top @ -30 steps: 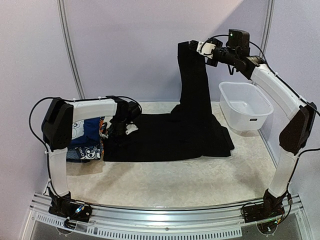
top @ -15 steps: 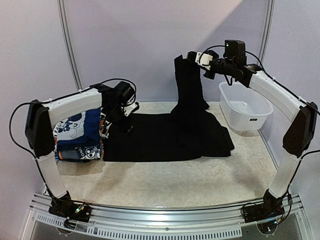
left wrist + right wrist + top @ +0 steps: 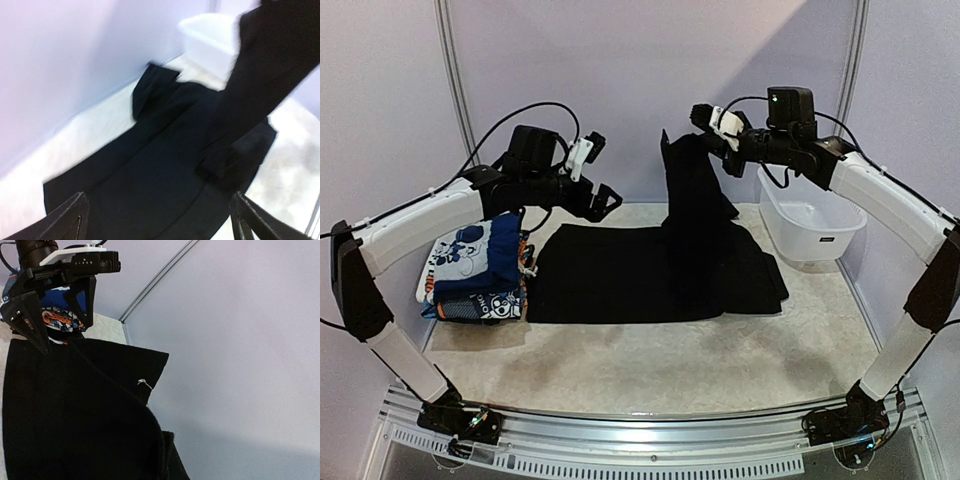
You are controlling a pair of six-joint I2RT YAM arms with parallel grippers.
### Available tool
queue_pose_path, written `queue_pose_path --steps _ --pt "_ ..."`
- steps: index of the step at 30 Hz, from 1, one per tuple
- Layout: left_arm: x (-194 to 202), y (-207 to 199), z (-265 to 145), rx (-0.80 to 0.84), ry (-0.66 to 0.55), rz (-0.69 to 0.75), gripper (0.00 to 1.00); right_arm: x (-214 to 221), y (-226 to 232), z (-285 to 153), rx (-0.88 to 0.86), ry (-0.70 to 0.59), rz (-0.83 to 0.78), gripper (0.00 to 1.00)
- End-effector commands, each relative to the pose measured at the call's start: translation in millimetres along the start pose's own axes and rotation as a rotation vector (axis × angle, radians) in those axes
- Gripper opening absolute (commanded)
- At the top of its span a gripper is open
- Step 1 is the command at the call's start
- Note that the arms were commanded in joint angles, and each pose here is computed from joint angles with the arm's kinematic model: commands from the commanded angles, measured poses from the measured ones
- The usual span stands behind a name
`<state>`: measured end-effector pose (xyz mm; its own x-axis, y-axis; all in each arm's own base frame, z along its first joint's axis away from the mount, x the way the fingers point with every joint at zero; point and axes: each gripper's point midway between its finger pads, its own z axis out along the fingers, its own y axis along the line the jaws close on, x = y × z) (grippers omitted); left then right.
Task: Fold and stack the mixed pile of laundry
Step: Fold the flattened shirt at the center of the board.
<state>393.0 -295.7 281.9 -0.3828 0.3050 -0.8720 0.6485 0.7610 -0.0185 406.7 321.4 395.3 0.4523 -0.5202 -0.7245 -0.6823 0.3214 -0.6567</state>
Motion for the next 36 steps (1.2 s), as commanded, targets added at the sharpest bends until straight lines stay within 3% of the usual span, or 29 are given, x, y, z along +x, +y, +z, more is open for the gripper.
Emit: queue_pose_path --steps 1,6,11,19,27,29,31,36 --pt "-60 -42 -24 0.152 -0.189 0.155 1.0 -3 27 -7 -0.073 0.006 0.153 0.0" --pt "-90 -82 -35 0.317 -0.232 0.132 1.0 -11 43 -11 -0.095 0.008 0.176 0.0" --pt "-93 -111 -34 0.413 -0.22 0.141 0.98 -13 50 -8 -0.093 0.028 0.181 0.0" --pt "-81 -120 -31 0.43 -0.149 0.136 0.96 -12 49 -2 -0.078 0.07 0.214 0.0" --pt "-77 -122 -9 0.387 -0.111 0.131 0.84 -16 52 0 -0.085 0.058 0.234 0.0" --pt "-76 -125 -3 0.391 -0.108 0.131 0.77 -16 54 1 -0.091 0.058 0.237 0.0" --pt "-76 -129 1 0.4 -0.1 0.13 0.63 -16 54 2 -0.091 0.058 0.238 0.0" --pt "-75 -132 10 0.399 -0.101 0.138 0.07 -14 53 3 -0.086 0.065 0.244 0.0"
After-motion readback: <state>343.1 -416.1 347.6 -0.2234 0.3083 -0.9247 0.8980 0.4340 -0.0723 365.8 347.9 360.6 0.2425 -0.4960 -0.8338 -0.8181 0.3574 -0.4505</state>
